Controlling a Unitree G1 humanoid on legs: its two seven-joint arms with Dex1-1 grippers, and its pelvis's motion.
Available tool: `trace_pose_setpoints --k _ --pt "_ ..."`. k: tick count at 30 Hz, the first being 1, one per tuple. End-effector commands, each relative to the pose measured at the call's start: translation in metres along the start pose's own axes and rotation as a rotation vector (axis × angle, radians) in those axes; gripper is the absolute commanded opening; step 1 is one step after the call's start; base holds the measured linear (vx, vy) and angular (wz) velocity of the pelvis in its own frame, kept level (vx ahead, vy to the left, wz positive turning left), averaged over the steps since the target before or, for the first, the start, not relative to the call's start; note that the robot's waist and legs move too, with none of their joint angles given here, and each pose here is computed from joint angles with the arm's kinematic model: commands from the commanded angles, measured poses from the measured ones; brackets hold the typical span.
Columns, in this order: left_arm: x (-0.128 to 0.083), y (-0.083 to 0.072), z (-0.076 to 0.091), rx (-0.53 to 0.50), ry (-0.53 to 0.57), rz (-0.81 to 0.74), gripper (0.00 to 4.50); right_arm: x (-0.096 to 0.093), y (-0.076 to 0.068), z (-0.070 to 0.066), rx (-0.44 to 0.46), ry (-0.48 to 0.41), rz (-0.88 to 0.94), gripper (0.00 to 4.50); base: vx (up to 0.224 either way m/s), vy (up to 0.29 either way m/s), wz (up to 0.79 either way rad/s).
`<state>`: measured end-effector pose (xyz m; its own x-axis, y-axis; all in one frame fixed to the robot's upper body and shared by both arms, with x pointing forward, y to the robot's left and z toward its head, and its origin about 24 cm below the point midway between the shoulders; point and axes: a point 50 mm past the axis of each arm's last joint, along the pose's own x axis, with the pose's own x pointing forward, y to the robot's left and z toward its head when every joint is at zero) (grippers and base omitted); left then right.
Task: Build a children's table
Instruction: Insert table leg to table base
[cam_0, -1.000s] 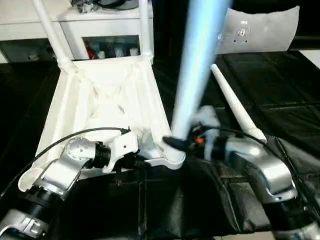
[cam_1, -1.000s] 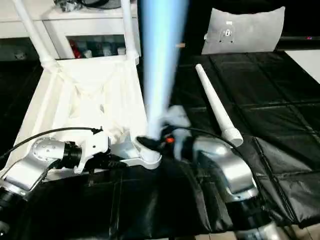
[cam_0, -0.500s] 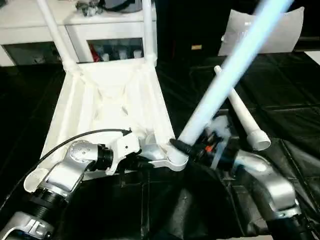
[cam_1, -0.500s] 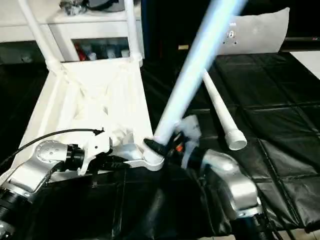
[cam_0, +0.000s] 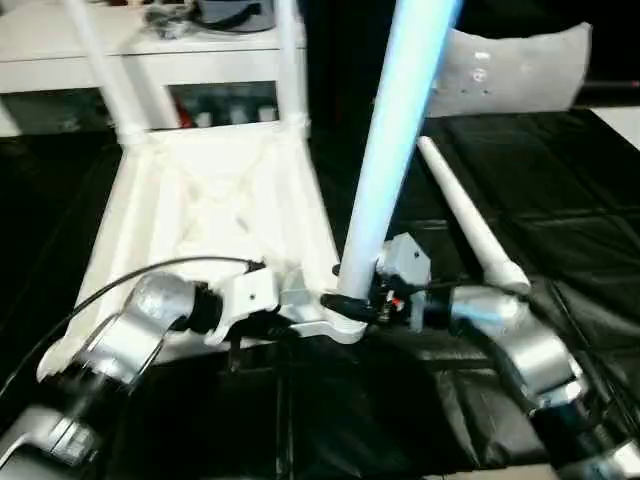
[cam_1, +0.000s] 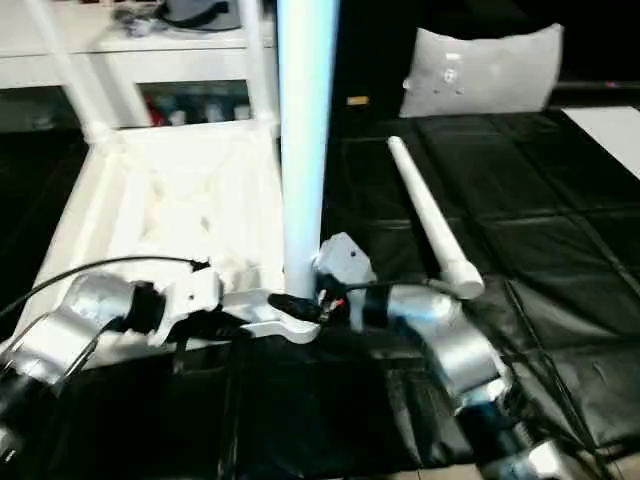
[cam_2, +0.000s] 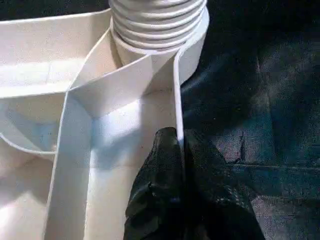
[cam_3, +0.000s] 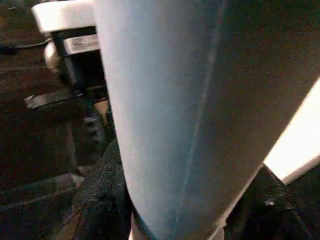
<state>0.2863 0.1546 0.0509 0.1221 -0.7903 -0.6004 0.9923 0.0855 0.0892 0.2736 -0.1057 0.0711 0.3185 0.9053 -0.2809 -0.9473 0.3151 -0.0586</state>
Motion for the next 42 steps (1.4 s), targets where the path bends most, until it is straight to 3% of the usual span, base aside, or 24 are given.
trace_pose_setpoints --k 1,5,10,16,18,20,22,25,31,33,39,42 --pt "-0.003 0.012 0.005 0.040 0.034 0.037 0.00 0.007 0.032 -0.052 0.184 0.202 0.165 1.89 0.000 0.000 0.00" --pt "-0.007 0.034 0.011 0.032 0.026 0.132 0.00 0.008 0.041 -0.053 0.211 0.187 0.204 1.89 0.000 0.000 0.00" --pt "-0.014 0.040 0.008 0.010 0.031 0.153 0.00 0.013 0.038 -0.052 0.216 0.169 0.160 1.89 0.000 0.000 0.00" --pt "-0.018 0.033 0.003 -0.044 0.010 0.149 0.00 0.019 0.025 -0.050 0.194 0.156 0.037 1.89 0.000 0.000 0.00" --pt "-0.018 0.015 -0.002 -0.100 -0.021 0.161 0.00 0.024 0.007 -0.047 0.196 0.129 -0.131 1.89 0.000 0.000 0.00" --pt "-0.017 0.008 -0.002 -0.116 -0.031 0.167 0.00 0.026 0.002 -0.045 0.201 0.116 -0.171 1.89 0.000 0.000 0.00" --pt "-0.011 -0.012 0.003 -0.156 -0.052 0.200 0.00 0.030 -0.008 -0.038 0.206 0.091 -0.250 1.89 0.000 0.000 0.00" --pt "-0.003 -0.026 0.010 -0.181 -0.056 0.226 0.00 0.033 -0.016 -0.035 0.205 0.089 -0.307 1.89 0.000 0.000 0.00" --pt "0.027 -0.051 0.043 -0.228 -0.100 0.277 0.00 0.041 -0.029 -0.027 0.247 0.054 -0.398 1.89 0.000 0.000 0.00" --pt "0.035 -0.053 0.051 -0.240 -0.114 0.289 0.00 0.043 -0.029 -0.026 0.261 0.050 -0.389 1.89 0.000 0.000 0.00" --pt "0.034 -0.042 0.042 -0.241 -0.021 0.384 0.00 0.048 -0.022 -0.029 0.277 0.054 -0.350 1.89 0.000 0.000 0.00" --pt "0.028 -0.037 0.040 -0.253 -0.002 0.420 0.00 0.048 -0.021 -0.030 0.304 0.042 -0.341 2.59 0.000 0.000 0.00"
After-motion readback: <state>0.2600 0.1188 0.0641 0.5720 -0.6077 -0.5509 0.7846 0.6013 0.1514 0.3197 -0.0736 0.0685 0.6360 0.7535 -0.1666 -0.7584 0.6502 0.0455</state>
